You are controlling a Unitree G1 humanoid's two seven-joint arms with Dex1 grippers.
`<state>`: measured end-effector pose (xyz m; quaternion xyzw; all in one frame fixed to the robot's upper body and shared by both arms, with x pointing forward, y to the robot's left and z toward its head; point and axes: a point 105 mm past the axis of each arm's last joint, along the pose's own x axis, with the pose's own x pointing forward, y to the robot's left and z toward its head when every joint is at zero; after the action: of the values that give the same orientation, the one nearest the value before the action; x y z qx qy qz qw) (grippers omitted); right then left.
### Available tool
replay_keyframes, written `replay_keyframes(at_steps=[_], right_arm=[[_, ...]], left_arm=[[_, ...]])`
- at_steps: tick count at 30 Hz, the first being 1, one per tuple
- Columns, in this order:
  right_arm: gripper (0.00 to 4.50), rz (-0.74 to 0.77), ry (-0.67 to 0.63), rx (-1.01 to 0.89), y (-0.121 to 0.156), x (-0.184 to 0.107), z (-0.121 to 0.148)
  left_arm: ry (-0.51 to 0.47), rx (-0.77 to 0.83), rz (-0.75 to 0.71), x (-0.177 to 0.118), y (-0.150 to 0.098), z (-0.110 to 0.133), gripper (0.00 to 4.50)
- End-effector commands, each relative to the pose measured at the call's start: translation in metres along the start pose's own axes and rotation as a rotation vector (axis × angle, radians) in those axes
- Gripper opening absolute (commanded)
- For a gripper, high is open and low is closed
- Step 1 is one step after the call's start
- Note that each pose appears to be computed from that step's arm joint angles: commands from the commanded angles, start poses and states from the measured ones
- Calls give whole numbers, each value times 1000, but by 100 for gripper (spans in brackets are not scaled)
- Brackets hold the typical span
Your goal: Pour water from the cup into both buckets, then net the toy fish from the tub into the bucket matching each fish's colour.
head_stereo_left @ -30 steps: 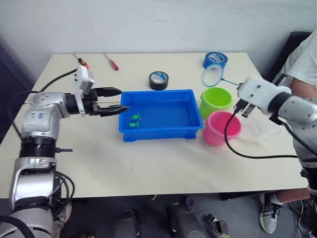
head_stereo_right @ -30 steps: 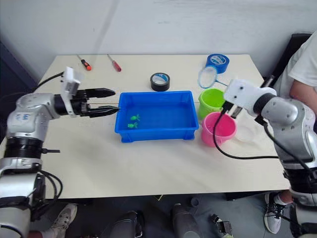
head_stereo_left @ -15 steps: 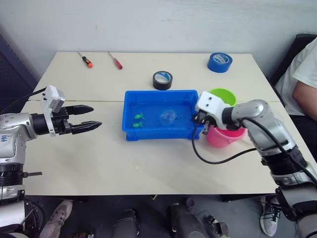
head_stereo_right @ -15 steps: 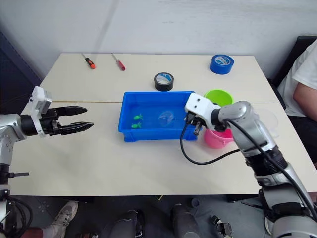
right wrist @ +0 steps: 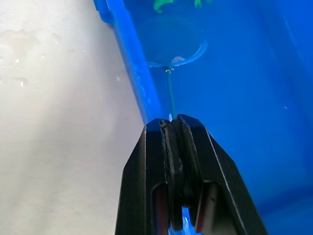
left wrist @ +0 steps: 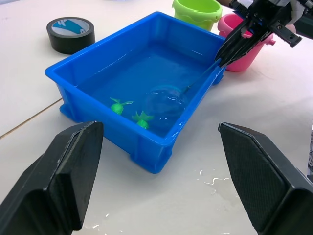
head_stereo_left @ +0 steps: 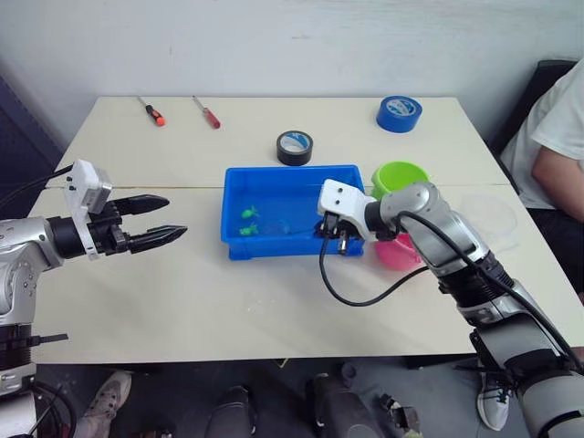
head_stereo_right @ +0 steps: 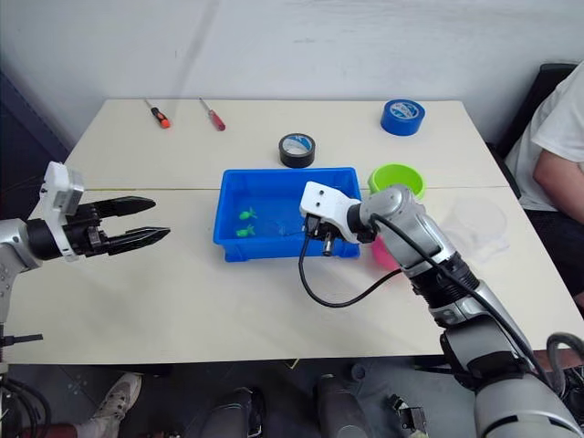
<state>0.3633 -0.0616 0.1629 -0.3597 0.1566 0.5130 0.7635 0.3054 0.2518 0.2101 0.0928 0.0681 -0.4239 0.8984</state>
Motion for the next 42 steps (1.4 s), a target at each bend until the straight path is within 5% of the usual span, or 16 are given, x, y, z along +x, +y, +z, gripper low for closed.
replay_keyframes(at_steps=[1, 13, 38, 42], right_arm=[[0, 11, -21, -31, 2, 4, 12], [0, 31, -163, 119, 11, 27, 43], [0, -76, -266, 353, -25, -25, 26], [0, -142, -313, 363, -32, -51, 20]], left_arm=[[-16, 47, 4, -6, -4, 13, 412], [-24, 46, 6, -6, -5, 14, 412], [-37, 74, -23, -1, -2, 19, 412], [-65, 107, -67, 16, -4, 25, 412]])
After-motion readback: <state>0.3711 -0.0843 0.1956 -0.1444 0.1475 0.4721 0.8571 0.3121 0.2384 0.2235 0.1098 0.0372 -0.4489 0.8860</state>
